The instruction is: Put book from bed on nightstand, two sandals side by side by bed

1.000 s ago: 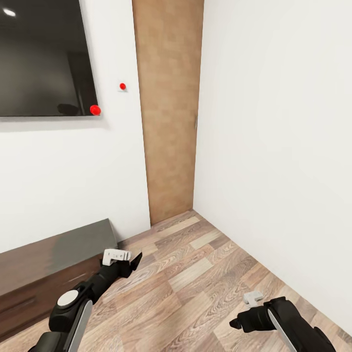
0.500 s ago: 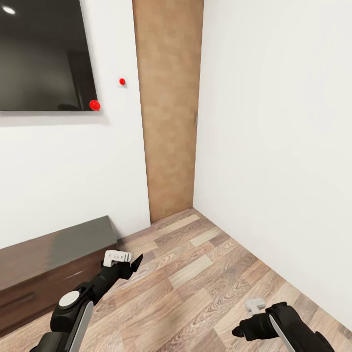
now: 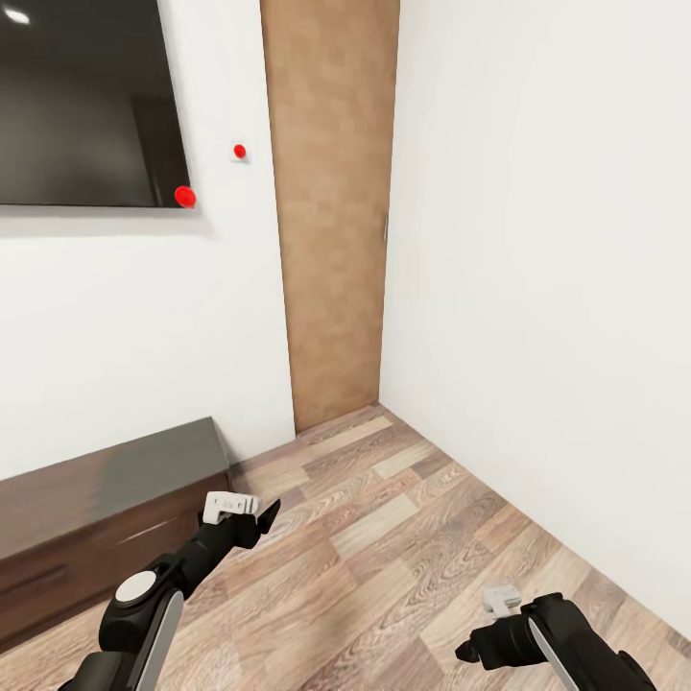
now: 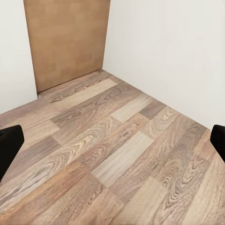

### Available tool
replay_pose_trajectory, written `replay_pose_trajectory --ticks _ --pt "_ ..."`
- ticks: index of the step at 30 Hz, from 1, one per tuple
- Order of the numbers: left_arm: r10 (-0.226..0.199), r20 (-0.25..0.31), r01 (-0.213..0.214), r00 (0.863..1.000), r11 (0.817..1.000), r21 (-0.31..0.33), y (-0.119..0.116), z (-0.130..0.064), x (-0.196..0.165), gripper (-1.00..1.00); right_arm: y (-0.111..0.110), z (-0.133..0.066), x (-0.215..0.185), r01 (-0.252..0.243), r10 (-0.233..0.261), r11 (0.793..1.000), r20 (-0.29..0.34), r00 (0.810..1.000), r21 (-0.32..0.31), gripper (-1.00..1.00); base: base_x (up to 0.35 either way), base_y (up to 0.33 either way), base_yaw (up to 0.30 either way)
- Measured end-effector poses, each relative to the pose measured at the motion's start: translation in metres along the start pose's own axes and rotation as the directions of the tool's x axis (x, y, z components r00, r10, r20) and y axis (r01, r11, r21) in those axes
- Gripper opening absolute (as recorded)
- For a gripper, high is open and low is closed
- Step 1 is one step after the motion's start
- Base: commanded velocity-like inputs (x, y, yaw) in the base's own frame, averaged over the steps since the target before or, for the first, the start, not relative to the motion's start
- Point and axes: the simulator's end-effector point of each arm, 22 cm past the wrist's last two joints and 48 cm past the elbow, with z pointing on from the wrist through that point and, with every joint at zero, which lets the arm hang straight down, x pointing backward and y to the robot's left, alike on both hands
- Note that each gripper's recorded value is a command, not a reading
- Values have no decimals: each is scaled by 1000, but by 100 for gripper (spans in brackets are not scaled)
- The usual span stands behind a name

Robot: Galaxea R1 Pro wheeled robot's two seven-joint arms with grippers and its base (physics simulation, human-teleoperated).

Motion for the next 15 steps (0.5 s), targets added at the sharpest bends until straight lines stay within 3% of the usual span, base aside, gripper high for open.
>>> replay_pose_trajectory --ticks 15 --pt "-5 -15 5 1000 1000 -1 1 3 10 100 0 7 7 -4 4 1000 -16 1000 -4 100 0 0 0"
